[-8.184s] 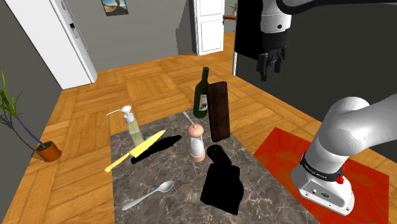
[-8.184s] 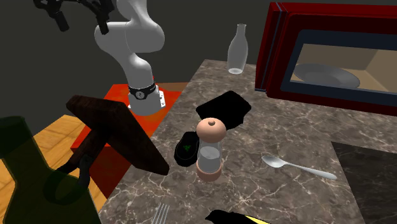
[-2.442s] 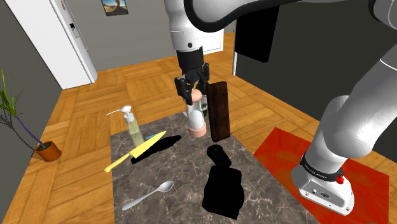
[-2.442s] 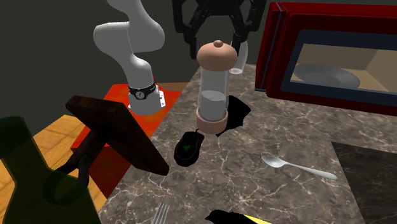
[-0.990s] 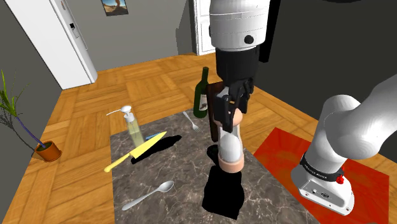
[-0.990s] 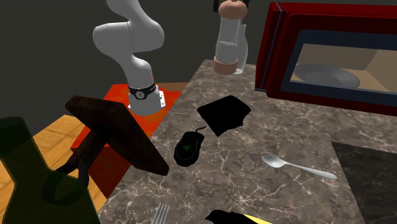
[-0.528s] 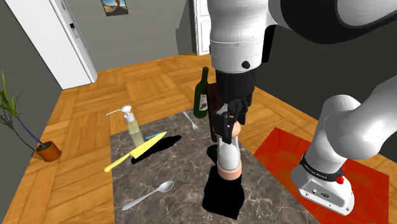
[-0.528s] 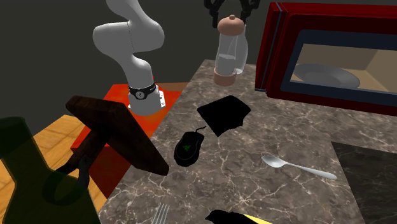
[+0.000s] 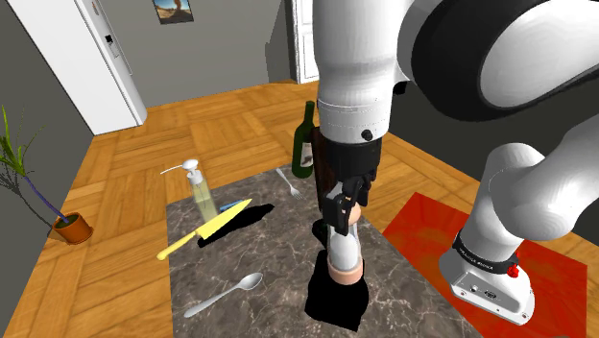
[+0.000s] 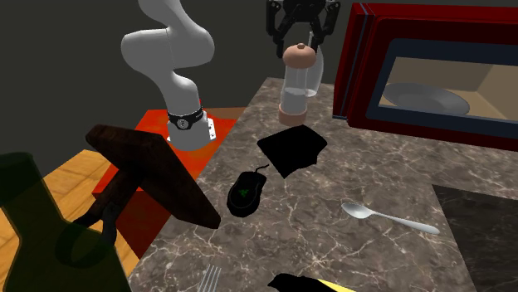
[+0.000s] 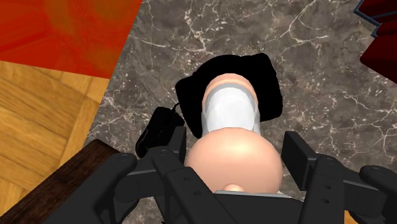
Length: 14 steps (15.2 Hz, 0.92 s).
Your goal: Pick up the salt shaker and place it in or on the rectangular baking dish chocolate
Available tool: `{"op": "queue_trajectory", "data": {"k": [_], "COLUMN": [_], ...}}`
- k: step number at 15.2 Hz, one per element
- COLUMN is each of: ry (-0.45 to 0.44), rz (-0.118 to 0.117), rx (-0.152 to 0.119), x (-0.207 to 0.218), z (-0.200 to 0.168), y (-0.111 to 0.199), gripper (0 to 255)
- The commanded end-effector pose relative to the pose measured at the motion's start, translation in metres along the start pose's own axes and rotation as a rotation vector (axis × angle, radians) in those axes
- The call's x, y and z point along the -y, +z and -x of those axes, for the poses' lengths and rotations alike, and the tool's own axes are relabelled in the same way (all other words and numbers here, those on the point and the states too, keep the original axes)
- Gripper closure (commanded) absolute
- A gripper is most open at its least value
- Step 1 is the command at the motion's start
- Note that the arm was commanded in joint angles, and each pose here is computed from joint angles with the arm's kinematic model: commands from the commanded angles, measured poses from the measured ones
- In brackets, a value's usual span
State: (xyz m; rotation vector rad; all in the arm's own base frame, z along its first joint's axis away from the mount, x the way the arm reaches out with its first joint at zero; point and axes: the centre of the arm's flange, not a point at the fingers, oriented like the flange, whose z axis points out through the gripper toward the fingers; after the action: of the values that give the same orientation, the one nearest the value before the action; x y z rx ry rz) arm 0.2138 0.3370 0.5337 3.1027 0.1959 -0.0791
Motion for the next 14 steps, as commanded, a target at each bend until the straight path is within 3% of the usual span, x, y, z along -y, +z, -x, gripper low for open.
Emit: {"op": "queue_trajectory", "data": {"k": [1, 5, 13, 14], "ry": [0.0, 0.0, 0.0, 0.0], "rz": [0.0, 0.0, 0.0, 0.0], "rx": [-0.001, -0.001, -0.001, -0.001], "x": [-0.001, 0.0, 0.0, 0.0], "z": [-0.001, -0.003, -0.003, -0.003], "y": [0.011, 0.036, 0.036, 0.036], "gripper": [255, 255, 255, 0]}}
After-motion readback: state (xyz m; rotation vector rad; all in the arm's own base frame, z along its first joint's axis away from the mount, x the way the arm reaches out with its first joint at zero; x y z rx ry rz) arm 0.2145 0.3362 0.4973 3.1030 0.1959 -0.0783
